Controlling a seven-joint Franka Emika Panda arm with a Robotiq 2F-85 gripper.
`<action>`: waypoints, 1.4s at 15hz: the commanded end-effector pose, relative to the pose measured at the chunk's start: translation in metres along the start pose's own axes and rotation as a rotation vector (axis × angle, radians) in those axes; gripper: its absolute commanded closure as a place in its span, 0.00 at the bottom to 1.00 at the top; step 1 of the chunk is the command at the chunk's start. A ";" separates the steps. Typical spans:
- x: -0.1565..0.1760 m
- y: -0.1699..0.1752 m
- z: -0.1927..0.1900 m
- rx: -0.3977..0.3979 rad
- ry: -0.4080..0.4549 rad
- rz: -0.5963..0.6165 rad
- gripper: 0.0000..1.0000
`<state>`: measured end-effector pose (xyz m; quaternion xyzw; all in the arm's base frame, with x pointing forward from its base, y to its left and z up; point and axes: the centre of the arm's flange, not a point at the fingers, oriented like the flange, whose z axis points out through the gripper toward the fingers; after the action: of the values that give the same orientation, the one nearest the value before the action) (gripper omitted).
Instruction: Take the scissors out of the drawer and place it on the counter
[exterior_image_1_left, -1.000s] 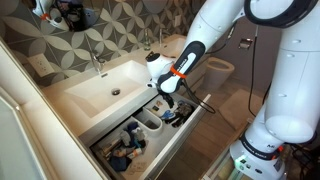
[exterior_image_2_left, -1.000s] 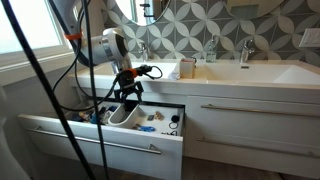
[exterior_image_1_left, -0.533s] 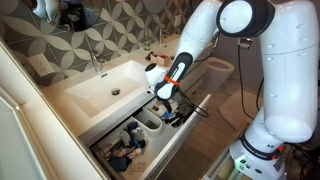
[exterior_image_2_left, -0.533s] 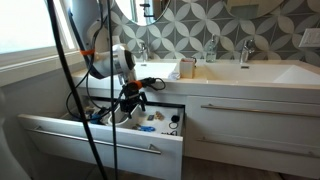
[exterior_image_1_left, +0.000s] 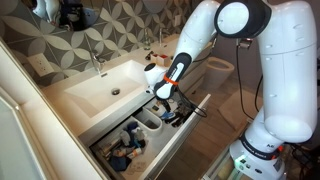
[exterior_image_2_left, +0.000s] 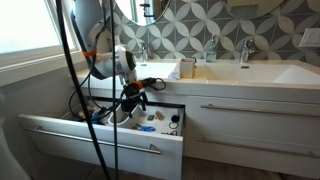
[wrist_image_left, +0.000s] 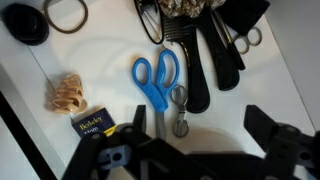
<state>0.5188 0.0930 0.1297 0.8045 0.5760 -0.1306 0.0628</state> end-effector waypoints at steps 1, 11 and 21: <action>0.008 0.000 0.016 -0.002 -0.019 -0.005 0.00; 0.009 -0.020 0.047 0.017 -0.046 0.269 0.00; -0.002 -0.003 0.090 -0.200 0.049 0.185 0.00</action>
<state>0.5018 0.0707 0.0580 0.8617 0.4888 -0.0938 0.0989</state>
